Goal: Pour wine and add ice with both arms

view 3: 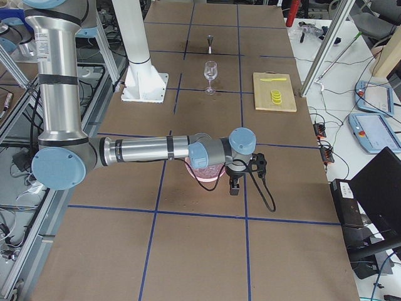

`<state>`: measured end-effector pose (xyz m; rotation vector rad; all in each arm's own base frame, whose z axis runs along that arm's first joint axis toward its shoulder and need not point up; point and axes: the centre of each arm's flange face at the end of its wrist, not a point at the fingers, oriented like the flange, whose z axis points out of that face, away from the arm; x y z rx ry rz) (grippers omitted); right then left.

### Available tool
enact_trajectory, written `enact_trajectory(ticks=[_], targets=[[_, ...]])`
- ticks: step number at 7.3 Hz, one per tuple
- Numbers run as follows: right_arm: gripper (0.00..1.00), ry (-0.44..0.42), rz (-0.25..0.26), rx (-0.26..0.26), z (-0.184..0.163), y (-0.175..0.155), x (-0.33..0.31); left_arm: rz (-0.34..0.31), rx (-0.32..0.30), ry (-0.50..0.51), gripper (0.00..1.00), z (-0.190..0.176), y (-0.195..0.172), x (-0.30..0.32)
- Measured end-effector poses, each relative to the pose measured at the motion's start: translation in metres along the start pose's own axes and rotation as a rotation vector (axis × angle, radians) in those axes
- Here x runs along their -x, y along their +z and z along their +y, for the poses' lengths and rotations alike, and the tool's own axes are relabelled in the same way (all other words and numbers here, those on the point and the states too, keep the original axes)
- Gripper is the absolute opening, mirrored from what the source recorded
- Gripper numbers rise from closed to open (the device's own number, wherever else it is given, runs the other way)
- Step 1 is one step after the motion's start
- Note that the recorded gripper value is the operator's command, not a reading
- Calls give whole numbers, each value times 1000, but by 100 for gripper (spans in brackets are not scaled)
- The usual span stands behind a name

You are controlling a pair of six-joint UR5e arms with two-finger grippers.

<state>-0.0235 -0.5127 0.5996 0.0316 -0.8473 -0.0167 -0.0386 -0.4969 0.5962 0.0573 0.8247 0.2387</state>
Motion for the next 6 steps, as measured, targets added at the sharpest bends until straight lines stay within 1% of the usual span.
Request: enact_trajectory(ticks=[6], targets=[[100,-12,-5,-8,0,-4,4,1,-7,6,100,-5,-4,-3]])
